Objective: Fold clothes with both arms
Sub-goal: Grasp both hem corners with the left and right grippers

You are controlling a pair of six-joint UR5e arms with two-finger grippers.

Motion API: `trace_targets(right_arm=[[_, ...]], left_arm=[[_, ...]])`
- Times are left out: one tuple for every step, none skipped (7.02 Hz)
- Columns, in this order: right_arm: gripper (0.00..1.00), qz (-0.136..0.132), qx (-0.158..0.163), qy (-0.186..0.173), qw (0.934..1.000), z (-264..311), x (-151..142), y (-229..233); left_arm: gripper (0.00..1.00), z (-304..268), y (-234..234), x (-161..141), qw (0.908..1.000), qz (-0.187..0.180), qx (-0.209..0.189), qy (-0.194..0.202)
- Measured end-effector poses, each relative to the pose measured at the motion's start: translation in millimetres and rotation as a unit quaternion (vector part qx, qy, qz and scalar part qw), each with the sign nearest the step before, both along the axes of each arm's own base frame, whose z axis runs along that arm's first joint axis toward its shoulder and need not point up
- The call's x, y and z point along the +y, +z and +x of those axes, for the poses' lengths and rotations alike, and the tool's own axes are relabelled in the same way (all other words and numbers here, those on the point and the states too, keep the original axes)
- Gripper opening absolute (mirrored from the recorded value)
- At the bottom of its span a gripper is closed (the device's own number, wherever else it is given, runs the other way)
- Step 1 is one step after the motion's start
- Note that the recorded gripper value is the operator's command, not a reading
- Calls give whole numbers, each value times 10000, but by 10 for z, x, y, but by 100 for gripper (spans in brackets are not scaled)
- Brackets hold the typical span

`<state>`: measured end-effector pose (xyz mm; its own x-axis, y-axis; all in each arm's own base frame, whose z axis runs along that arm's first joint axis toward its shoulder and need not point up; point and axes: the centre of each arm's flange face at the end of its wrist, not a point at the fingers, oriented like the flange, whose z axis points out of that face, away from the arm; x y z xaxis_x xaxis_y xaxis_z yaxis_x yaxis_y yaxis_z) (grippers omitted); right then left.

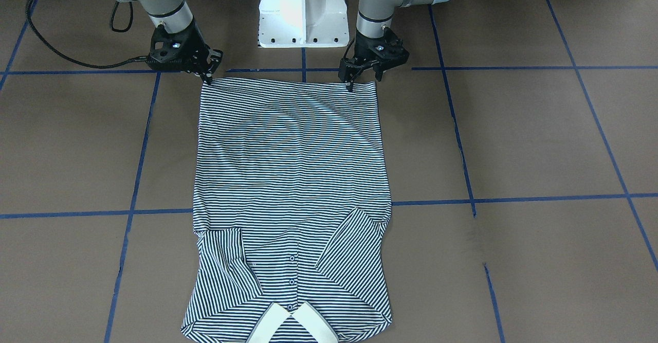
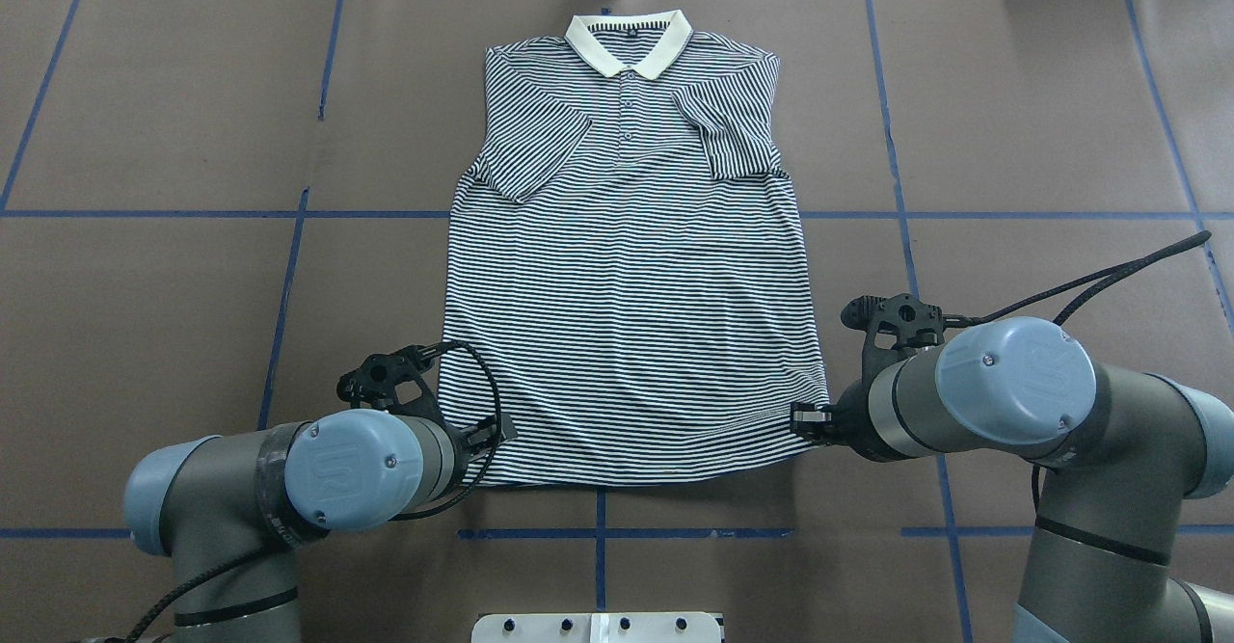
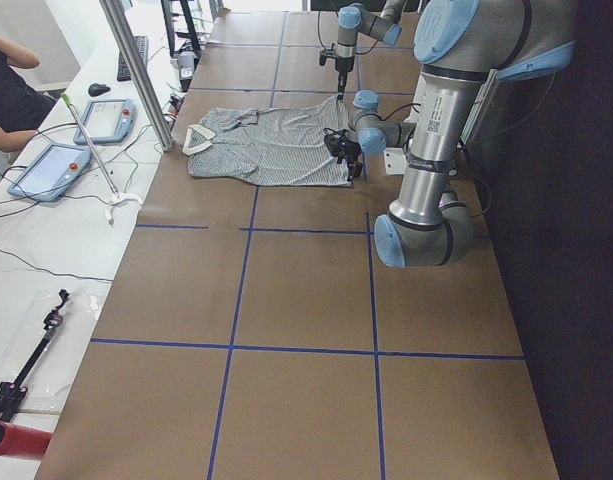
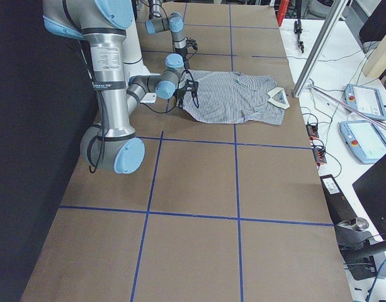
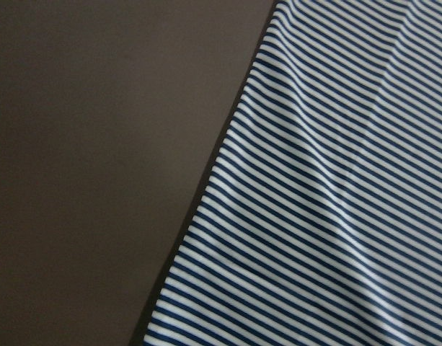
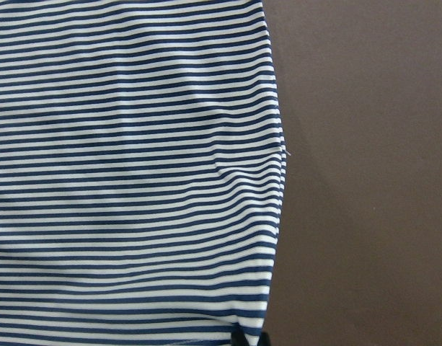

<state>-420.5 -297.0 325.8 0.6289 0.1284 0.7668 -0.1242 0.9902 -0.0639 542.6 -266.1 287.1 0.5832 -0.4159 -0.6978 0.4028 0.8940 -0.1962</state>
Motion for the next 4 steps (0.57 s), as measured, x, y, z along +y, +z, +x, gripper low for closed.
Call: trace_targets(right_arm=[[0,-7,-8,3,10000,7,-9,-4],[0,-9,-12,3,10000,8,-12,-8],[0,-9,-14,4,10000,9,-13,-10],[0,-9,-15,7,10000,10,-17,-11]], left_arm=[[91,20,81,25,10000,-19,-89,5],[88,29,151,36,9999,-27,-160,14],[82,35,197,41,9998,-30,-208,24],[54,36,216,49,9997,-31,-225,34]])
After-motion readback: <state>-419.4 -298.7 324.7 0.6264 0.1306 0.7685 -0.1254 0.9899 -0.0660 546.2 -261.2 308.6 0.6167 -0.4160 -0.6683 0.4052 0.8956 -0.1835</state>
